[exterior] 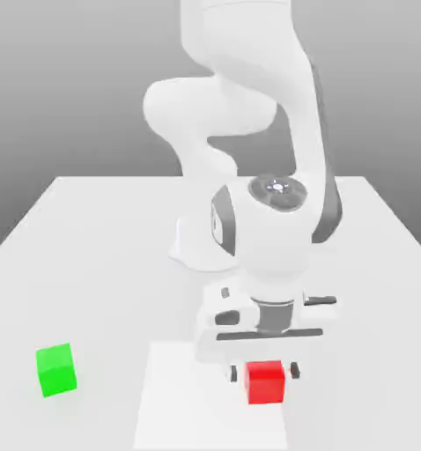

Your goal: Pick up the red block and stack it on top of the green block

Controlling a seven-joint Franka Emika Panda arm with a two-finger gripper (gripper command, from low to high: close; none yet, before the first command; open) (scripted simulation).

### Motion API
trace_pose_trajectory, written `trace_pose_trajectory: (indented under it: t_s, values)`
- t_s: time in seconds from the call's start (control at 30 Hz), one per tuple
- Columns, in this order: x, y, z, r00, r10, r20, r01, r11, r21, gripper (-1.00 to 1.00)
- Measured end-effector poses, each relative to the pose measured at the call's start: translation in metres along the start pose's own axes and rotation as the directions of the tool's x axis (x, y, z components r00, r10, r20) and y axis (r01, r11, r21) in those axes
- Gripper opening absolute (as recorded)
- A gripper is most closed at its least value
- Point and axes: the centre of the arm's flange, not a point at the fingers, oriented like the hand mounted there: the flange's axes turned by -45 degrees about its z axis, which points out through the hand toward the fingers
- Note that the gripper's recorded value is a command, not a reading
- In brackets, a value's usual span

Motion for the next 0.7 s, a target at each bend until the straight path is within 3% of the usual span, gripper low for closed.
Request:
trace_pose_trajectory:
  t_s: [0.13,0.33,0.5,0.7]
  values:
    - [0.000,0.000,0.002,1.000,0.000,0.000,0.000,1.000,0.000,-1.00]
    - [0.001,0.006,-0.054,1.000,0.010,0.000,-0.010,1.000,-0.001,-1.00]
    - [0.002,0.149,-0.075,0.975,0.223,0.000,-0.223,0.975,-0.005,-1.00]
    - [-0.055,0.307,-0.091,0.900,0.435,0.000,-0.435,0.900,0.000,-1.00]
